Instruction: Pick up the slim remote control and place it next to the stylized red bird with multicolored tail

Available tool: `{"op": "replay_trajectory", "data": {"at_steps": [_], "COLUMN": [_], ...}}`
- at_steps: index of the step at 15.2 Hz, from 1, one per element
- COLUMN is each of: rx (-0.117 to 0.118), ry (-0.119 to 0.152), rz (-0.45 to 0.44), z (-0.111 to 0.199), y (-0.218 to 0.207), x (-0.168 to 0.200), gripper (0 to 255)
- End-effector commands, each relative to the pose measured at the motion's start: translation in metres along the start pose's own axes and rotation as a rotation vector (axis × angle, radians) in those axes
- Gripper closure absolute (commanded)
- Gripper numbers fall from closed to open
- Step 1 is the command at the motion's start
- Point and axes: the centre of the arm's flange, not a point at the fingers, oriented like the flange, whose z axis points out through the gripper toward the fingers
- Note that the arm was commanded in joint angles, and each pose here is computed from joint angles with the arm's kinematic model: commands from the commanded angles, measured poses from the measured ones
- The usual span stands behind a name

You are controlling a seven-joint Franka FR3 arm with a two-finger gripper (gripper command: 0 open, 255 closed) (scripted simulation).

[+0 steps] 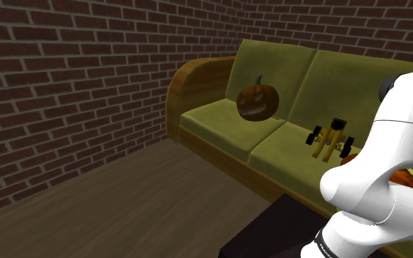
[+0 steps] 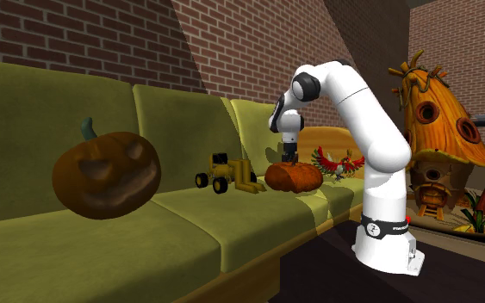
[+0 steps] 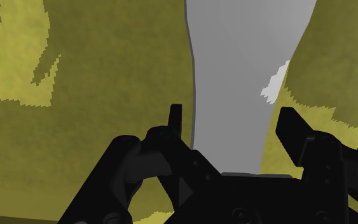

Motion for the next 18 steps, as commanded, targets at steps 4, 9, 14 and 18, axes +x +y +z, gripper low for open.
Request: {"op": "replay_trajectory", "data": {"at_steps": [4, 9, 14, 18], "rx": [0.000, 0.000, 0.000, 0.000], "ry": [0.000, 0.000, 0.000, 0.000], "rz": [0.000, 0.000, 0.000, 0.000], "z": [0.000, -0.027, -0.050, -0.050], "y": [0.000, 0.000, 0.000, 0.000], "x": [0.000, 0.000, 0.000, 0.000], "gripper": [0, 0, 0, 0]}}
